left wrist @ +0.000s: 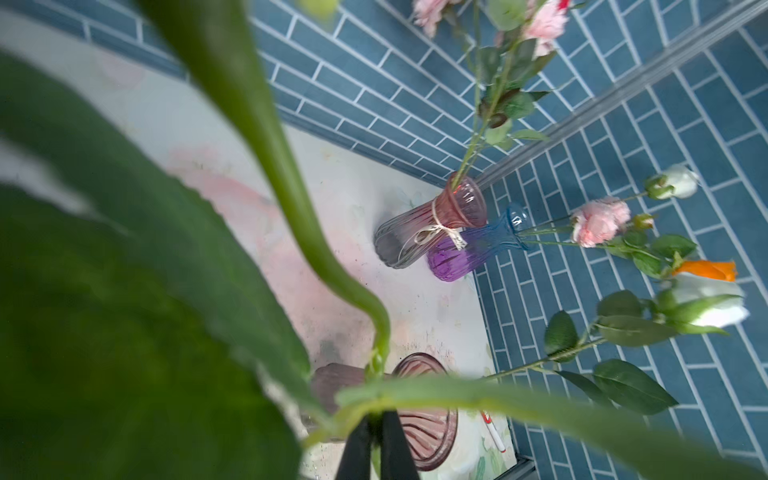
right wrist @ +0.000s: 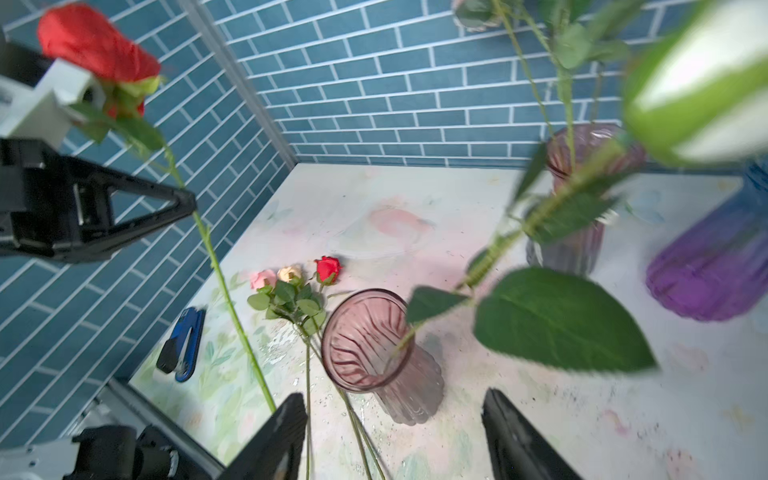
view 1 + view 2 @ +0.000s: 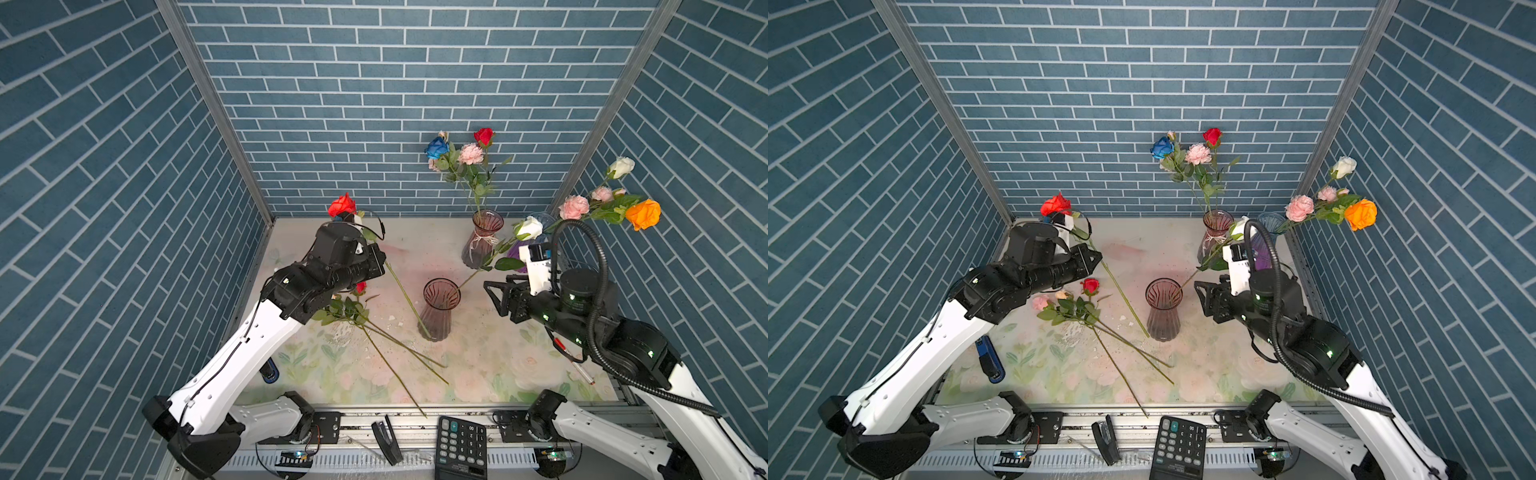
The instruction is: Arrange the flowers into the vase
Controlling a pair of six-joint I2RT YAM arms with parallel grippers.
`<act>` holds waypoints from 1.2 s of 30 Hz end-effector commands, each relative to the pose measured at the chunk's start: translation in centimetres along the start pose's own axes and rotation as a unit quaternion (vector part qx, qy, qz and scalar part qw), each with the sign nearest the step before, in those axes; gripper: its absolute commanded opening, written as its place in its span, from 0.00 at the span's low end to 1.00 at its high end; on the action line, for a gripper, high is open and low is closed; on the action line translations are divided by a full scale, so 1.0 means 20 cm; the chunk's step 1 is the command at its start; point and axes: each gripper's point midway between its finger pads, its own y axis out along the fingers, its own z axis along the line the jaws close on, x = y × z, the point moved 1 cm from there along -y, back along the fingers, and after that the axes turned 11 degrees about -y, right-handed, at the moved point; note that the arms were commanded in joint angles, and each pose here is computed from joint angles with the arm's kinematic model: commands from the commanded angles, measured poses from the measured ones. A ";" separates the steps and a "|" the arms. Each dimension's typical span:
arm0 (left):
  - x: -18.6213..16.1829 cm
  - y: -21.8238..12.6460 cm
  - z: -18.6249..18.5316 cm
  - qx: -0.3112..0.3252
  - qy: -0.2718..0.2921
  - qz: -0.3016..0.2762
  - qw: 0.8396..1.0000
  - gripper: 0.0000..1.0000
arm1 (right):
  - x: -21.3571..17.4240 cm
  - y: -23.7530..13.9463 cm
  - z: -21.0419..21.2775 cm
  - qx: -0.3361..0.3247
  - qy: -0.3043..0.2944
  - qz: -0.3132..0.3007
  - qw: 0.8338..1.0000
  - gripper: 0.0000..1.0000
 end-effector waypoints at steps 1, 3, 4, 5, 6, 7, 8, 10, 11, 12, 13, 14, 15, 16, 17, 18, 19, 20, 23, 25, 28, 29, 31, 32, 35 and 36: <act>-0.02 -0.03 -0.08 -0.021 0.076 0.034 0.996 0.00 | 0.16 0.08 0.19 0.103 -0.076 -0.005 0.992 0.69; -0.02 -0.04 -0.14 -0.043 0.091 0.046 0.994 0.00 | 0.25 0.13 0.27 0.142 -0.082 -0.006 0.987 0.69; -0.03 -0.04 -0.17 -0.057 0.100 0.053 0.992 0.00 | 0.29 0.16 0.31 0.156 -0.080 -0.007 0.984 0.70; -0.03 -0.05 -0.20 -0.073 0.109 0.060 0.990 0.00 | 0.34 0.19 0.33 0.167 -0.078 -0.011 0.983 0.70; -0.04 -0.06 -0.23 -0.087 0.116 0.064 0.987 0.00 | 0.37 0.21 0.35 0.177 -0.077 -0.016 0.981 0.71; -0.04 -0.07 -0.27 -0.106 0.126 0.066 0.984 0.00 | 0.42 0.22 0.38 0.190 -0.077 -0.020 0.979 0.71; -0.04 -0.09 -0.30 -0.123 0.132 0.067 0.981 0.00 | 0.45 0.23 0.39 0.198 -0.075 -0.020 0.977 0.71; -0.05 -0.13 -0.38 -0.168 0.151 0.071 0.972 0.00 | 0.51 0.28 0.43 0.221 -0.064 -0.010 0.973 0.69; -0.06 -0.15 -0.41 -0.185 0.161 0.076 0.967 0.00 | 0.53 0.29 0.44 0.230 -0.055 -0.003 0.972 0.69; -0.07 -0.16 -0.43 -0.196 0.170 0.082 0.962 0.00 | 0.56 0.31 0.45 0.239 -0.042 0.002 0.970 0.68; -0.08 -0.17 -0.46 -0.208 0.179 0.086 0.958 0.00 | 0.59 0.32 0.47 0.250 -0.027 0.007 0.968 0.68; -0.09 -0.18 -0.47 -0.219 0.185 0.089 0.954 0.00 | 0.61 0.32 0.48 0.261 -0.015 0.010 0.965 0.67; -0.09 -0.19 -0.50 -0.235 0.191 0.090 0.949 0.00 | 0.62 0.33 0.49 0.273 -0.003 0.013 0.962 0.66; -0.11 -0.20 -0.53 -0.255 0.198 0.092 0.942 0.00 | 0.64 0.33 0.51 0.283 0.005 0.011 0.959 0.66; -0.12 -0.20 -0.56 -0.273 0.205 0.091 0.935 0.00 | 0.66 0.31 0.52 0.297 0.010 0.008 0.955 0.65; -0.13 -0.20 -0.59 -0.290 0.214 0.092 0.928 0.00 | 0.67 0.30 0.54 0.314 0.015 0.003 0.949 0.64; -0.14 -0.20 -0.62 -0.303 0.224 0.096 0.922 0.00 | 0.68 0.28 0.56 0.331 0.019 -0.001 0.944 0.63; -0.15 -0.20 -0.65 -0.311 0.232 0.100 0.916 0.00 | 0.69 0.26 0.58 0.344 0.023 -0.002 0.939 0.62; -0.20 -0.17 -0.72 -0.329 0.264 0.121 0.899 0.00 | 0.69 0.19 0.61 0.377 0.034 -0.001 0.925 0.57; -0.22 -0.14 -0.74 -0.331 0.276 0.131 0.893 0.00 | 0.68 0.16 0.62 0.386 0.041 0.002 0.921 0.54; -0.23 -0.09 -0.74 -0.327 0.275 0.135 0.894 0.00 | 0.64 0.14 0.59 0.368 0.048 -0.004 0.928 0.53; -0.23 -0.08 -0.74 -0.328 0.274 0.133 0.894 0.00 | 0.63 0.14 0.58 0.361 0.050 -0.007 0.931 0.52; -0.23 -0.06 -0.74 -0.324 0.272 0.132 0.896 0.00 | 0.60 0.15 0.55 0.345 0.053 -0.008 0.937 0.51; -0.23 -0.06 -0.73 -0.323 0.272 0.131 0.897 0.00 | 0.59 0.15 0.54 0.341 0.053 -0.008 0.939 0.51; -0.22 -0.05 -0.73 -0.320 0.270 0.122 0.900 0.00 | 0.55 0.14 0.50 0.319 0.056 -0.001 0.946 0.55; -0.21 -0.06 -0.73 -0.320 0.271 0.119 0.900 0.00 | 0.54 0.14 0.48 0.308 0.057 -0.001 0.950 0.59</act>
